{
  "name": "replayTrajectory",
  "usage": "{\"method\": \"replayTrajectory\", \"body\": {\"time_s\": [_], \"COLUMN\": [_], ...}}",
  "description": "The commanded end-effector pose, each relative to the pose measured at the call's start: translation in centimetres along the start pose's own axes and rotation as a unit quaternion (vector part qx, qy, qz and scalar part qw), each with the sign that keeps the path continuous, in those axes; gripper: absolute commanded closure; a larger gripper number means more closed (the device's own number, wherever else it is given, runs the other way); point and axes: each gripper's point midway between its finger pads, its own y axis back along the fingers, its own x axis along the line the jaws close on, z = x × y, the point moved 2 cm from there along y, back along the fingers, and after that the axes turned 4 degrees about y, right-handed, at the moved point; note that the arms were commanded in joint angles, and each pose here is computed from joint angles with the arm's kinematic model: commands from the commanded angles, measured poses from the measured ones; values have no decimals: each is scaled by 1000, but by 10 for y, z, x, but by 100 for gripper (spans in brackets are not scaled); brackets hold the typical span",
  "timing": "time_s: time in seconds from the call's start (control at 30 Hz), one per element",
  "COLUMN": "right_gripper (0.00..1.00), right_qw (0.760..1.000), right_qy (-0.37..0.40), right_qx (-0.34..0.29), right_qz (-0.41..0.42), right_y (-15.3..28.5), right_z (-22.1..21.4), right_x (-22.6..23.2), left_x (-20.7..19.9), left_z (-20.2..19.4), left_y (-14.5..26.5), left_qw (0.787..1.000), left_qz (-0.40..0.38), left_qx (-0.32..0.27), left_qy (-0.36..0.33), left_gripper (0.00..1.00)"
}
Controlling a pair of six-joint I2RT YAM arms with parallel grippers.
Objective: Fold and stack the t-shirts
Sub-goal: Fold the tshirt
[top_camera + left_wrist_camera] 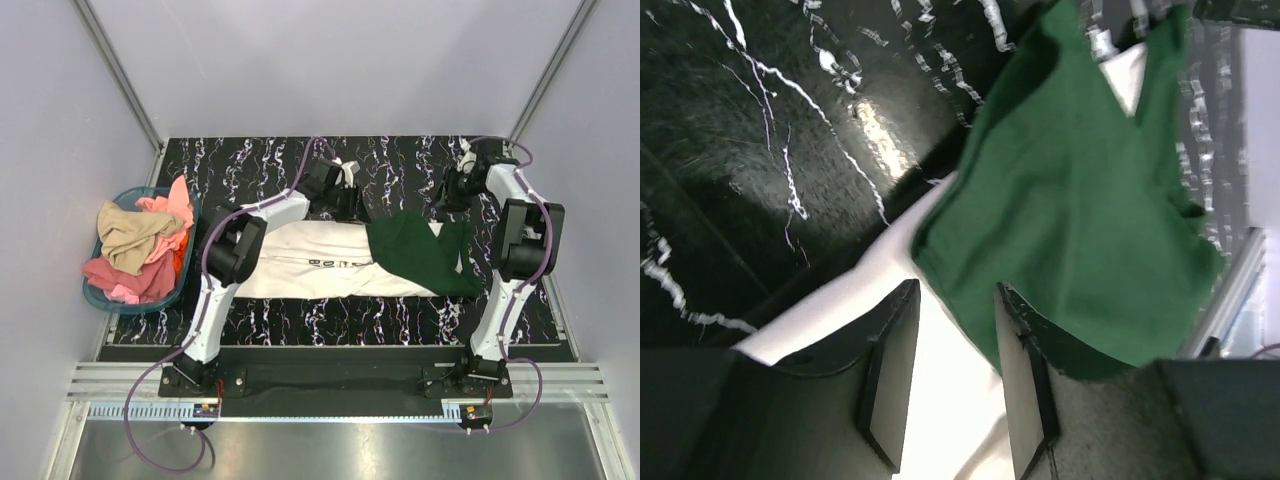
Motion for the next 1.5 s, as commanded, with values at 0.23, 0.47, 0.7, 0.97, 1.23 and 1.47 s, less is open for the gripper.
{"method": "replayTrajectory", "body": {"time_s": [0.23,0.47,0.7,0.97,1.23,1.47], "right_gripper": [60,59,63,73,57,55], "right_qw": [998,993,991,987,986,988], "right_qy": [26,46,59,84,97,108], "right_qx": [27,38,43,50,66,93], "right_qz": [49,98,109,128,122,65], "right_y": [-42,-63,-76,-86,-87,-85], "right_z": [4,4,11,14,4,-11], "right_x": [-9,0,3,18,13,-8], "left_x": [-7,-5,-12,-29,-23,-16], "left_z": [19,17,19,27,24,26], "left_y": [-25,-30,-26,-14,-14,-12], "left_qw": [999,999,998,998,999,999], "left_qz": [-14,-19,-29,-44,-30,-23], "left_qx": [-23,-15,-13,-26,-23,-20], "left_qy": [-38,-41,-51,-43,-33,-25], "left_gripper": [60,65,100,100,100,100]}}
